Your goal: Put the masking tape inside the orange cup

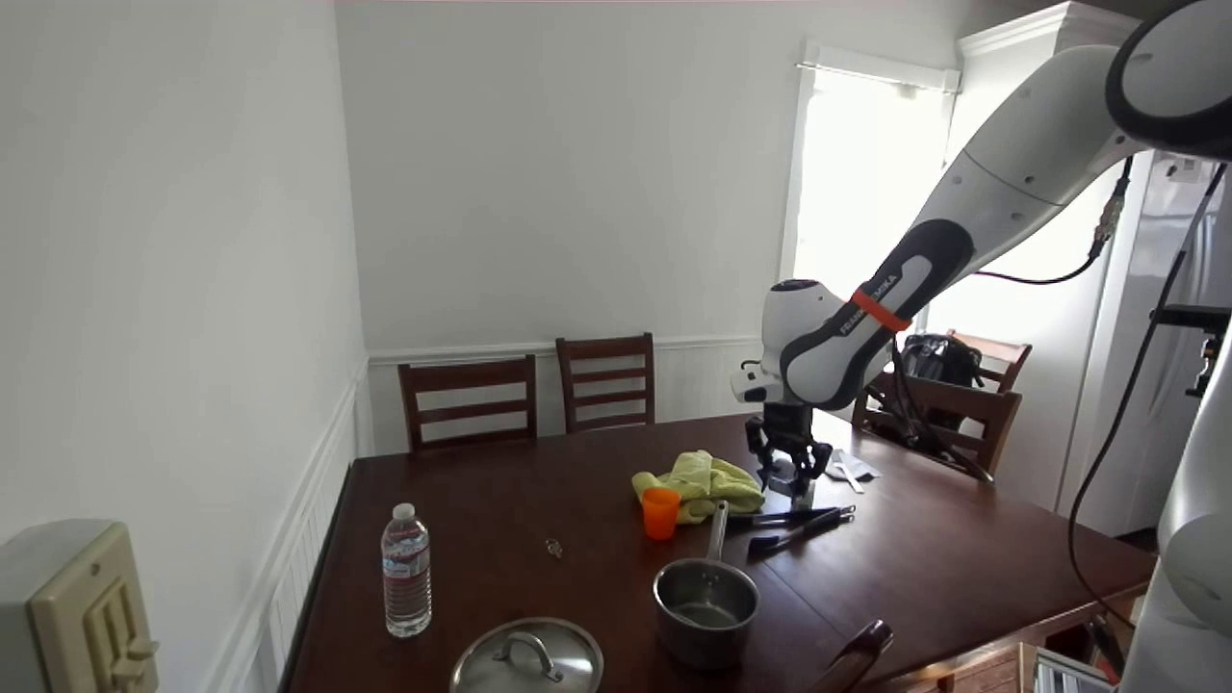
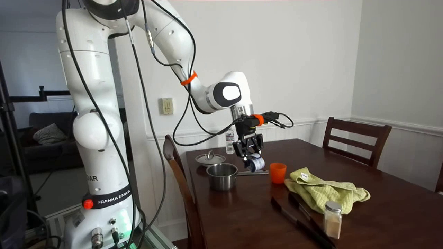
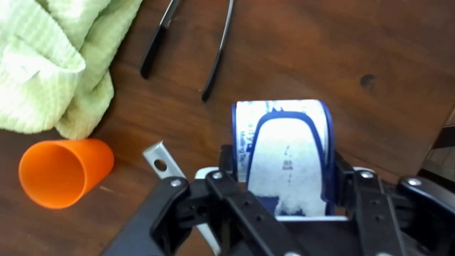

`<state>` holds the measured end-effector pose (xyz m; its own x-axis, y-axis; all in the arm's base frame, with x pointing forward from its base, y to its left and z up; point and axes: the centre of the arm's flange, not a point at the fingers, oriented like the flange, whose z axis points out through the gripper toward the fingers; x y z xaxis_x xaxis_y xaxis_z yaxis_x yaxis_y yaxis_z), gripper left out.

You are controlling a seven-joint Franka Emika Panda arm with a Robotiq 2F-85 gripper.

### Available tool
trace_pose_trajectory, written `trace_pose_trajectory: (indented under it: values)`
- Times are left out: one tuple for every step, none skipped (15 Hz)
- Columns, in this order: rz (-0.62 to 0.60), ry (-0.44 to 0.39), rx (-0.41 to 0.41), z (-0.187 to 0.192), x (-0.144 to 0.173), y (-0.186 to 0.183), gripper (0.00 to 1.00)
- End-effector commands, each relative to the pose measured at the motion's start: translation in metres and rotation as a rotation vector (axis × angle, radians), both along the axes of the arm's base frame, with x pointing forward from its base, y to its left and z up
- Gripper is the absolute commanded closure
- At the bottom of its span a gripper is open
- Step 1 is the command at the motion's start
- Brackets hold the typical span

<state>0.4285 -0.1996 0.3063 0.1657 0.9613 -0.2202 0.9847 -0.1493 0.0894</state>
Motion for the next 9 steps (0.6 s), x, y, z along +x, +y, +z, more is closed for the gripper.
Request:
trace_pose_trajectory:
  values:
    - [0.019,-0.013,-0.001,0.007,0.0,0.007,0.39]
    - [0.028,-0.02,-0.003,0.012,-0.002,0.007,0.39]
    - [0.031,-0.022,-0.004,0.014,-0.005,0.006,0.64]
    - [-0.021,-0.072,0.013,0.009,0.007,0.004,0.64]
    - [-0.064,-0.135,0.069,0.012,0.034,0.003,0.64]
    - [-0.097,-0.162,0.109,0.02,0.055,0.003,0.64]
    - [-0.133,-0.202,0.149,0.031,0.083,0.006,0.64]
    - [-0.168,-0.241,0.183,0.032,0.102,0.009,0.64]
    - [-0.205,-0.273,0.221,0.033,0.121,0.01,0.64]
